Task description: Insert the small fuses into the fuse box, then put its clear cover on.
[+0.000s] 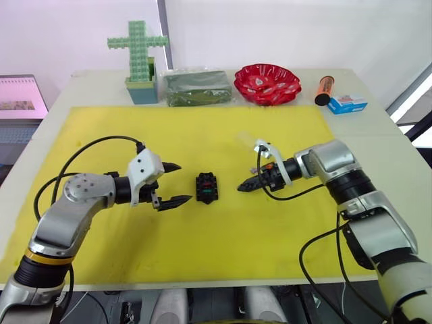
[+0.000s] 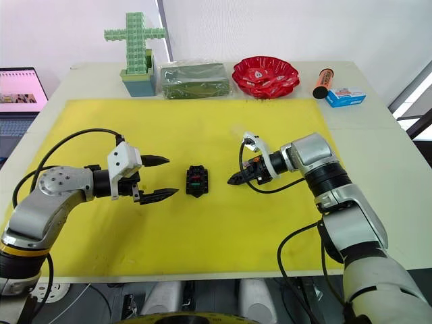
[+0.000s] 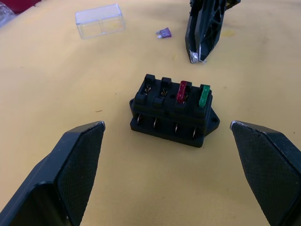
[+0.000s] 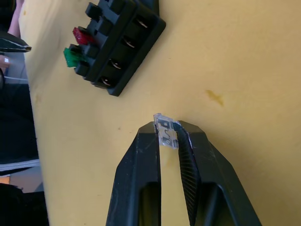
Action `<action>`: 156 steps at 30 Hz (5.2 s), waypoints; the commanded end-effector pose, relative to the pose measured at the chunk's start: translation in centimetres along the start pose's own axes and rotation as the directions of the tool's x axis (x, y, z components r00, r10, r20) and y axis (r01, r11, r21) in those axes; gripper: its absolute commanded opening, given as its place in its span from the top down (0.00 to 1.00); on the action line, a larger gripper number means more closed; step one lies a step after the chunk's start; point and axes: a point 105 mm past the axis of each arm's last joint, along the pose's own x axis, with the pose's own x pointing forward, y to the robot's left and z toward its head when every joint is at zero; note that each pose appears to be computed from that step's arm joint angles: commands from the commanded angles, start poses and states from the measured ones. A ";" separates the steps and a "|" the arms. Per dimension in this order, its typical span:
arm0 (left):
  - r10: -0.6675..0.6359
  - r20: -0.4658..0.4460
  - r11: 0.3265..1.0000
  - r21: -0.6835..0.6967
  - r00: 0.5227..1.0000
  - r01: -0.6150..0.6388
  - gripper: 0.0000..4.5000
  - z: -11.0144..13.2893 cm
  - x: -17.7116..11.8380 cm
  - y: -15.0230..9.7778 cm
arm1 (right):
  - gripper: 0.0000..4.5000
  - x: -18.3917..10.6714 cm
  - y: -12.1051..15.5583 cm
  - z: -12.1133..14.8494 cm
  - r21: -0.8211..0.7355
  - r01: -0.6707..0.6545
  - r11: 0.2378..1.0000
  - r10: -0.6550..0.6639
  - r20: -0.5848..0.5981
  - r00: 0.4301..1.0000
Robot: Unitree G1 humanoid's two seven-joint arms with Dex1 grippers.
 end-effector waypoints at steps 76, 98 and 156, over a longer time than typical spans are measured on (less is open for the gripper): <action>-0.068 0.028 0.996 0.053 0.997 0.066 0.00 0.8 0.7 -0.4 | 0.63 -2.0 1.0 0.6 -0.314 -0.027 0.949 -0.039 -0.202 0.979; -0.036 0.031 0.999 0.043 0.999 0.034 0.00 0.6 0.6 -0.8 | 0.74 -0.5 1.0 0.9 -0.245 -0.099 0.964 0.021 -0.302 0.953; -0.035 0.014 0.998 0.056 0.999 0.034 0.00 0.3 0.3 -0.8 | 0.69 -1.7 6.0 -4.9 0.318 0.253 0.914 -0.341 0.265 0.902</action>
